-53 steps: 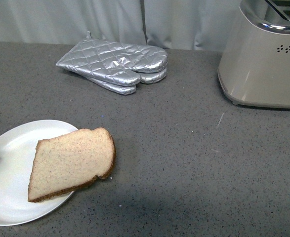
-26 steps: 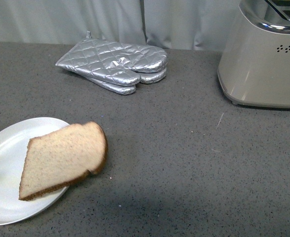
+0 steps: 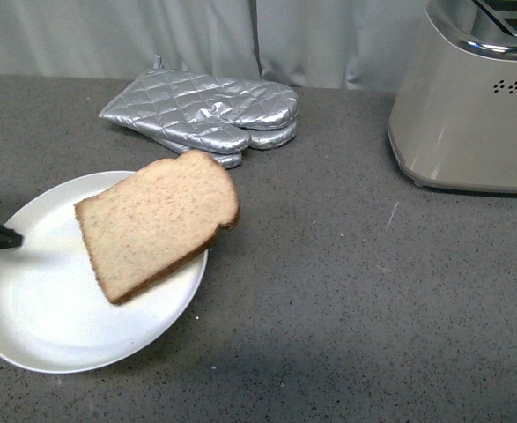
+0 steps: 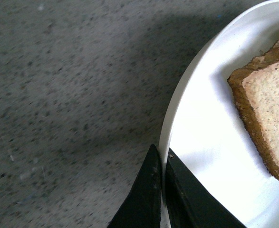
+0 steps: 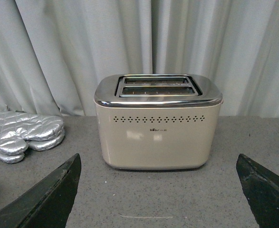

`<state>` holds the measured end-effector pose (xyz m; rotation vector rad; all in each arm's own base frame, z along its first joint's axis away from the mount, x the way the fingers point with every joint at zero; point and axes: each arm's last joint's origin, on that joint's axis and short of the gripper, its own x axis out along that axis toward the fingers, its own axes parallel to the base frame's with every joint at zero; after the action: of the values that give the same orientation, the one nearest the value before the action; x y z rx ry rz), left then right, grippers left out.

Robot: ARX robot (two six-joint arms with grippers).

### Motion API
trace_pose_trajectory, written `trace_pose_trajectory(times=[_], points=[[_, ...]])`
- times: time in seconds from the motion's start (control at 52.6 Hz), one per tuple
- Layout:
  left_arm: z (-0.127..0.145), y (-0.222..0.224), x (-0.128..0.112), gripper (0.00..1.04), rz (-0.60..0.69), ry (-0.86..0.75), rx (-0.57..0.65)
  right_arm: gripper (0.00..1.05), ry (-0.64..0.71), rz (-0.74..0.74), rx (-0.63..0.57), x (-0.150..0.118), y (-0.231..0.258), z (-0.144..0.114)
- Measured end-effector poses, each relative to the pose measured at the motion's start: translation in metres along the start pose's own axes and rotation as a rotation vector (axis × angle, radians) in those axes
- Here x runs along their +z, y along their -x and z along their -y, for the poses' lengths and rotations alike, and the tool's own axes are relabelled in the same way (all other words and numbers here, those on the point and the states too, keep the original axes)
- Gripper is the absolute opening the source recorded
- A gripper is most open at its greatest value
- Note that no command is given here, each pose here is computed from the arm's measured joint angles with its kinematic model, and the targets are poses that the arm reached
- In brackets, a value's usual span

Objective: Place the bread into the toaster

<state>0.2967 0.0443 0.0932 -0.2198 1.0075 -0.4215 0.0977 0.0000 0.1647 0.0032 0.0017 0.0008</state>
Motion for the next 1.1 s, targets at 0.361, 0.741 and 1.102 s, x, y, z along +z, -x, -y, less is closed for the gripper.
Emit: trace_pose_trajectory(times=[0.361, 0.741, 1.102], points=[[0.094, -0.070, 0.014, 0.04, -0.049, -0.055, -0.093, 0.95, 0.000, 0.000, 0.000, 0.000, 0.000, 0.000], [0.189, -0.141, 0.020, 0.04, -0.120, -0.106, -0.194, 0.95, 0.000, 0.000, 0.000, 0.000, 0.000, 0.000], [0.203, -0.173, 0.037, 0.04, -0.076, -0.044, -0.133, 0.95, 0.000, 0.000, 0.000, 0.000, 0.000, 0.000]])
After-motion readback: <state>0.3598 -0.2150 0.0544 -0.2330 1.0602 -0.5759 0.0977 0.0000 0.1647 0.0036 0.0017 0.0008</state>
